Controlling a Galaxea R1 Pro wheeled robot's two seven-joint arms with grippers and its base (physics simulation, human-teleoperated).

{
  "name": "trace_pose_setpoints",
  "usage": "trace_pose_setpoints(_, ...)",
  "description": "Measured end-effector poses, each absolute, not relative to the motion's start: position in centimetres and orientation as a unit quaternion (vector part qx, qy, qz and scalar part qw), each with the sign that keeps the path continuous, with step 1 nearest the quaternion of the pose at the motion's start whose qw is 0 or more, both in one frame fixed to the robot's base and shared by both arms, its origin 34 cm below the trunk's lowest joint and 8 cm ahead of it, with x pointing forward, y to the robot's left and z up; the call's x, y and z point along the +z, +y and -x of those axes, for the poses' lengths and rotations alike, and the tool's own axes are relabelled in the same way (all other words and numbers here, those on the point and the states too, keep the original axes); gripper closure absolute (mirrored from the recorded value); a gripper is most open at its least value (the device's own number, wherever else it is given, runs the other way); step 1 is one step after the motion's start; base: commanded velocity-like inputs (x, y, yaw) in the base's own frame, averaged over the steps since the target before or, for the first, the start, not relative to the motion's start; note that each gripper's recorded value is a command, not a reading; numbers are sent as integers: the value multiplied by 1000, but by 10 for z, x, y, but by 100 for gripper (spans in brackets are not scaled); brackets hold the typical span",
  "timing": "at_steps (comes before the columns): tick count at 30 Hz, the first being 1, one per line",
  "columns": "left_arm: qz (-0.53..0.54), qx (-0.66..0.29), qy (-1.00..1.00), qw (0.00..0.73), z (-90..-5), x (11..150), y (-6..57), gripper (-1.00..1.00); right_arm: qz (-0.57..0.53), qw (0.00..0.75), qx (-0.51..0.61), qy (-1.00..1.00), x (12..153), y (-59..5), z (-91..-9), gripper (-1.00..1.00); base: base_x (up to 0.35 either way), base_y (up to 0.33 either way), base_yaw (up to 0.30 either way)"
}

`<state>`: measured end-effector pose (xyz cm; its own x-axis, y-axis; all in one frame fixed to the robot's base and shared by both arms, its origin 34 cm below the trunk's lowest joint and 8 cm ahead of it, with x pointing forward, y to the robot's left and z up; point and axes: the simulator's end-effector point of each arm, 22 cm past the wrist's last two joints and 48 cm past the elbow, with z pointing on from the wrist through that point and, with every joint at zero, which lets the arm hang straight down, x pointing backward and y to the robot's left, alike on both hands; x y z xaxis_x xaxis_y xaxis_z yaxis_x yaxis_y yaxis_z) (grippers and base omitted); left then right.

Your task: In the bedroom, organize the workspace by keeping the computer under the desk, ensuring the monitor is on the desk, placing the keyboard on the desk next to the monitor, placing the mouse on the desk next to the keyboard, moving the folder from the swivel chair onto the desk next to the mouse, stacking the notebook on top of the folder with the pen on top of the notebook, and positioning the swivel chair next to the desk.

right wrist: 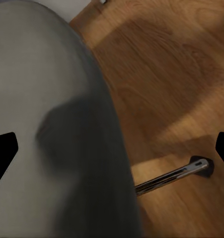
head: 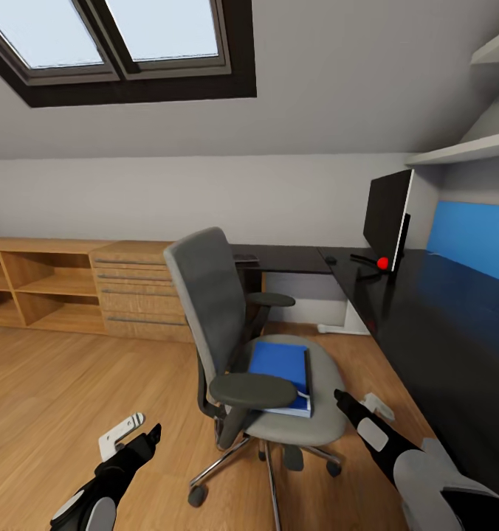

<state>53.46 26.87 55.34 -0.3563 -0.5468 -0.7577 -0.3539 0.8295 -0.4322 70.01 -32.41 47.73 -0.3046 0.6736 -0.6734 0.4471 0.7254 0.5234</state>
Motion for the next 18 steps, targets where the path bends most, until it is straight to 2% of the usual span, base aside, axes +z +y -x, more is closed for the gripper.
trace_pose_setpoints(12,275,-98,818,495,-535,553,268,-100,-343,501,127,784,503,-324,-716,-100,82,0,0)
trace_pose_setpoints(18,274,-99,818,496,-535,553,267,-100,-343,502,128,784,504,-324,-716,-100,224,0,0)
